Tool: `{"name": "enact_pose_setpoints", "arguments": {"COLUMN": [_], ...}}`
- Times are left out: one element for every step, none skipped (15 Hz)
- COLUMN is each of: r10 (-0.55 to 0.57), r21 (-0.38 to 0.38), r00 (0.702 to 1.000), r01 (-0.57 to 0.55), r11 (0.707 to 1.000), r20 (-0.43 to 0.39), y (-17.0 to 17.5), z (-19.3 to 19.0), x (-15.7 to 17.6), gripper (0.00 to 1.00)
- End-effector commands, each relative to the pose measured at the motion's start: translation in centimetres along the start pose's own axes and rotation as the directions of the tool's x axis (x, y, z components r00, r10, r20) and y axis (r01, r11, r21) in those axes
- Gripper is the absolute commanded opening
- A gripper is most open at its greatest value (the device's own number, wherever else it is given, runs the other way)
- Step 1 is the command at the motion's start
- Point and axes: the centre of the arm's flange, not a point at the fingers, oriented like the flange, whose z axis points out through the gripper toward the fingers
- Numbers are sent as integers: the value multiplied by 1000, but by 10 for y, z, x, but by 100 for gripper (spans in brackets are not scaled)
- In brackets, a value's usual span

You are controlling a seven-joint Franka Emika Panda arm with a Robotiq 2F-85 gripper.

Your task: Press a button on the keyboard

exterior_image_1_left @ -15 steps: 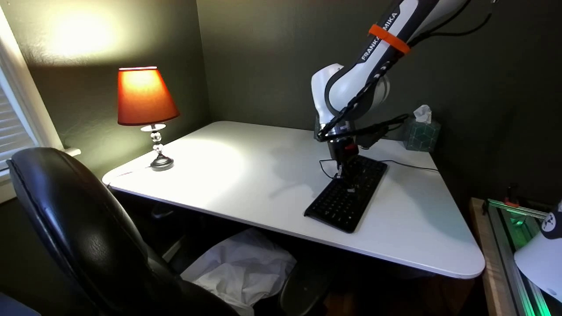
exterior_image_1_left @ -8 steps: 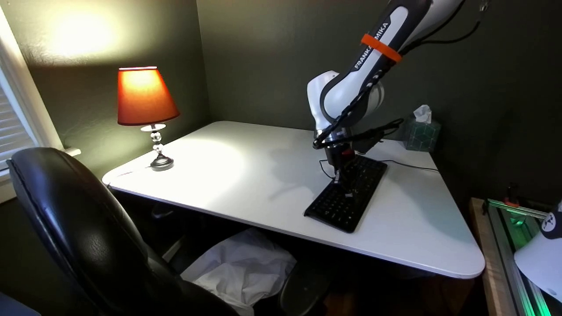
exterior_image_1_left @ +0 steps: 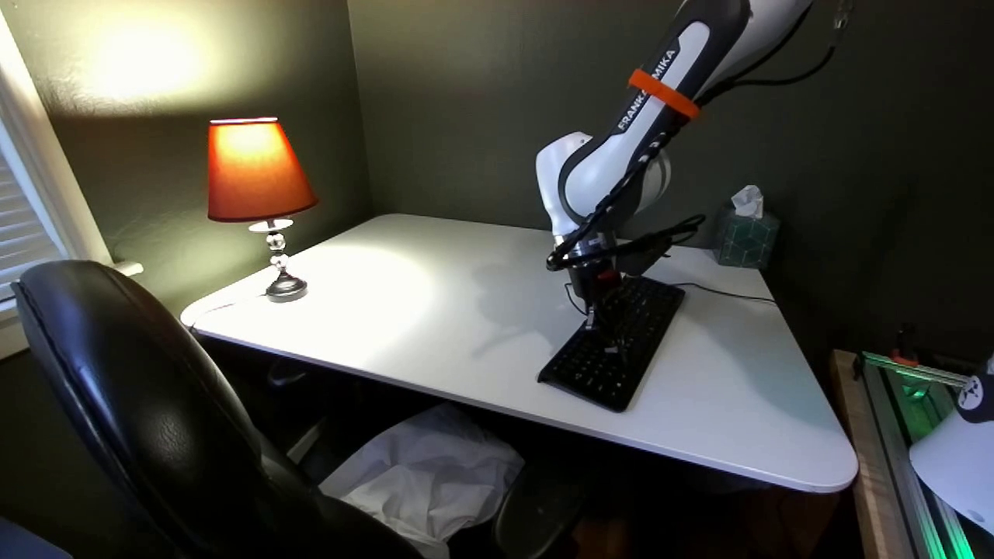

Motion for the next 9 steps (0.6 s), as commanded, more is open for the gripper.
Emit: {"name": "enact_pose_setpoints", "arguments": {"r10": [-7, -7, -8, -8, -10, -10, -11, -11, -12], "r21": [9, 9, 10, 10, 10, 9, 8, 9, 10], "r00": [1000, 1000, 1000, 1000, 1000, 1000, 1000, 1000, 1000], "r01": [6, 7, 8, 8, 10, 10, 10, 11, 12], "r11": [1000, 1000, 1000, 1000, 1000, 1000, 1000, 1000, 1000], "r20": [21, 23, 24, 25, 25, 26, 27, 28, 29], "y": [-3, -3, -3, -4, -4, -4, -4, -4, -4], "z": [4, 4, 5, 5, 5, 6, 6, 6, 6], "x": [7, 8, 9, 9, 10, 10, 11, 11, 12], "gripper": [0, 0, 0, 0, 0, 0, 0, 0, 0]}}
